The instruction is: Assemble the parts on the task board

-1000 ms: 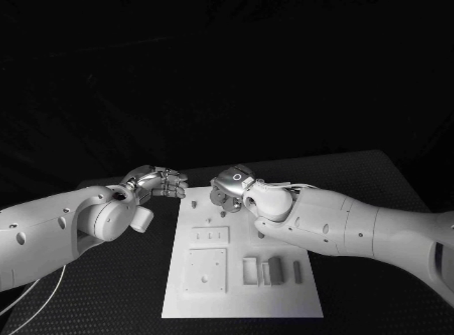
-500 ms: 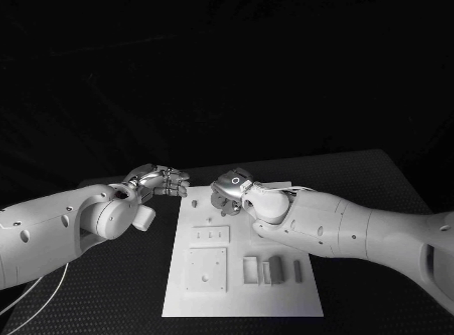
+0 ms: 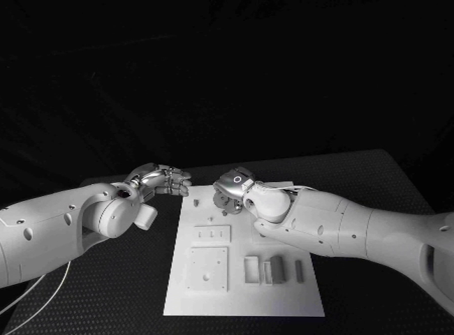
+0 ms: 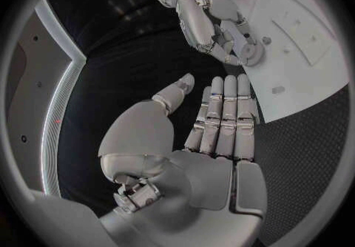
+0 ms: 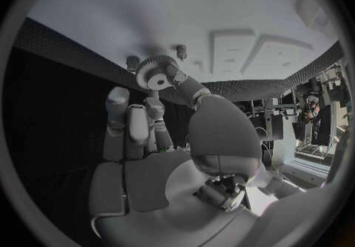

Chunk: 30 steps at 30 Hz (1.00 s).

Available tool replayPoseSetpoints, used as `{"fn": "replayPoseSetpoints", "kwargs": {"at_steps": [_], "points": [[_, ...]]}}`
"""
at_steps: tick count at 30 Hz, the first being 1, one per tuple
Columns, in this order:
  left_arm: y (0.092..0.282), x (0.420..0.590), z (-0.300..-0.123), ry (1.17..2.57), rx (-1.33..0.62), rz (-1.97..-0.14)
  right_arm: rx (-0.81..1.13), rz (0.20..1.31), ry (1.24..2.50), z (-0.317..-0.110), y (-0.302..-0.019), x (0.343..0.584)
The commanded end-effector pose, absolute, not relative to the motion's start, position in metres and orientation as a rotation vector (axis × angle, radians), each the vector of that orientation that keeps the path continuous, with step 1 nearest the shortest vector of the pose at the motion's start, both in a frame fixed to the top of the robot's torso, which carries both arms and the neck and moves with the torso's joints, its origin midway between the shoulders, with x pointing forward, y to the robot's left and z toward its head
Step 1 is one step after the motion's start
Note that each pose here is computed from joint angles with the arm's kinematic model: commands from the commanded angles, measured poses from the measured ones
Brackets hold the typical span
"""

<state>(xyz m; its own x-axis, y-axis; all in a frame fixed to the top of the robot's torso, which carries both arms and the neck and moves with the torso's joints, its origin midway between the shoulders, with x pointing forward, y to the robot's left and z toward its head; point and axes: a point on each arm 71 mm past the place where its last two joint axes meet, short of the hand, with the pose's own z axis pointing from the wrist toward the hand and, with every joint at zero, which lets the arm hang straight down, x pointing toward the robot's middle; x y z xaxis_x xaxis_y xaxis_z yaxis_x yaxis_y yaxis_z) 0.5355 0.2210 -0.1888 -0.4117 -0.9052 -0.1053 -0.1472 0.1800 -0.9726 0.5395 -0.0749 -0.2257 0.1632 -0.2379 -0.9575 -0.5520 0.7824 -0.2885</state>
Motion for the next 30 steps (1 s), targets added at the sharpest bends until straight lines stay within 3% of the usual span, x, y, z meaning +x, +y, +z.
{"fn": "replayPoseSetpoints", "kwargs": {"at_steps": [1, 30], "points": [[0.2179, 0.5351, -0.1879, 1.723, -0.989, -1.317, -0.722, 0.252, 1.423, -0.2286, -0.0726, 0.5381], [0.2180, 0.5356, -0.1882, 1.722, -0.989, -1.316, -0.733, 0.257, 1.439, -0.2331, -0.0722, 0.5359]]}}
